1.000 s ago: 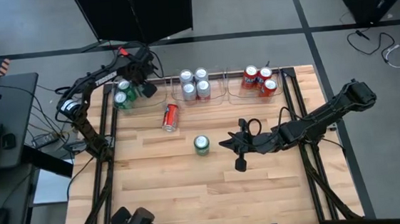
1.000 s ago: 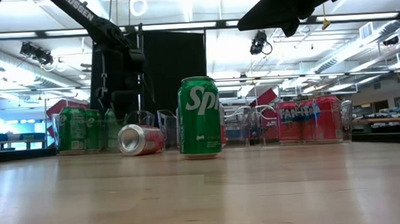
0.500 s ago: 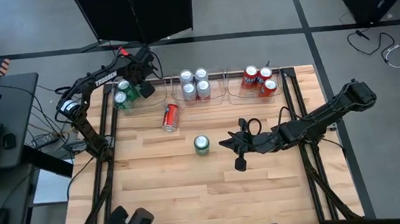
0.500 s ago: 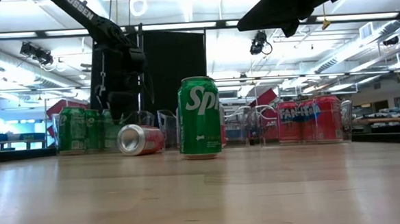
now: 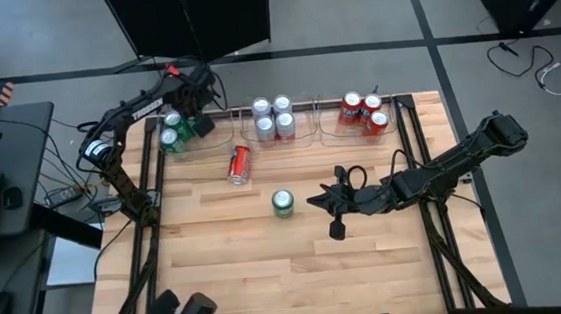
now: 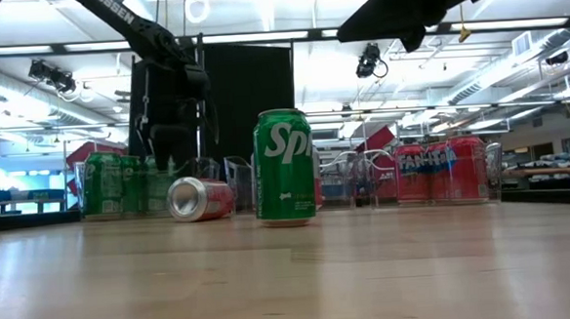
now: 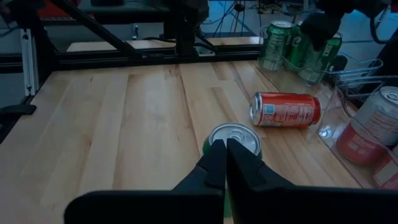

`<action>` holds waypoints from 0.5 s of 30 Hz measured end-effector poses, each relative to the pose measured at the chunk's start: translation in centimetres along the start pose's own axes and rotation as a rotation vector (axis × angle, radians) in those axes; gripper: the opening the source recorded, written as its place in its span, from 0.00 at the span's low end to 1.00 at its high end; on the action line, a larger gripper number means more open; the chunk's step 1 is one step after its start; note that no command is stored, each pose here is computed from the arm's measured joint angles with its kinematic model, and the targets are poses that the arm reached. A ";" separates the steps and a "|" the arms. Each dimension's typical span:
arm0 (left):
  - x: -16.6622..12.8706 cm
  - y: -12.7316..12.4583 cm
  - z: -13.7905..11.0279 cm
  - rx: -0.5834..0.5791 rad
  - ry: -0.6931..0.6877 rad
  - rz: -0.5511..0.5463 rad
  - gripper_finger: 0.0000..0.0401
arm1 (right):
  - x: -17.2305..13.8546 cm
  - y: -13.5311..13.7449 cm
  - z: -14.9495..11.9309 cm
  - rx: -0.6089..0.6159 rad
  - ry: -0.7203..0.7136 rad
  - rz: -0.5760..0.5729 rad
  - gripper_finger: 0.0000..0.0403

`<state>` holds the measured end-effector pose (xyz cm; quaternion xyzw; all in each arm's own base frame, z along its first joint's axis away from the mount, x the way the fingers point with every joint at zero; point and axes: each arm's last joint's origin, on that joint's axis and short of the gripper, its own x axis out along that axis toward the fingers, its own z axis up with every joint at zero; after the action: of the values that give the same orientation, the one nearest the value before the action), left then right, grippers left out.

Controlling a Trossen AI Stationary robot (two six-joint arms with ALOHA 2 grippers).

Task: Sort soda cans
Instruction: Put the green soda can into the top left transparent bin

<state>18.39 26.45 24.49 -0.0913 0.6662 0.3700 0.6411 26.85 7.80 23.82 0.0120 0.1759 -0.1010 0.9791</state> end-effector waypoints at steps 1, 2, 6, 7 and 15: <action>-0.3 0.1 0.1 -0.001 -0.004 0.001 0.90 | 0.0 0.0 0.0 0.002 -0.003 0.001 0.01; -0.6 0.2 0.2 -0.003 -0.007 0.002 0.90 | 0.0 0.0 0.1 0.005 -0.008 0.001 0.01; -2.0 0.7 0.7 -0.015 -0.033 0.008 0.90 | 0.0 0.0 0.1 0.006 -0.010 0.000 0.02; -2.4 0.8 0.8 -0.012 -0.036 0.007 0.90 | 0.0 0.0 0.1 0.006 -0.010 0.000 0.03; -5.6 0.2 1.5 0.000 -0.094 -0.003 0.86 | 2.5 -0.3 -1.8 0.000 0.070 -0.049 0.09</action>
<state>20.39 25.53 29.88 -0.0748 0.6352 0.3729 0.6722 28.46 7.17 21.25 0.0112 0.2105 -0.1245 0.9696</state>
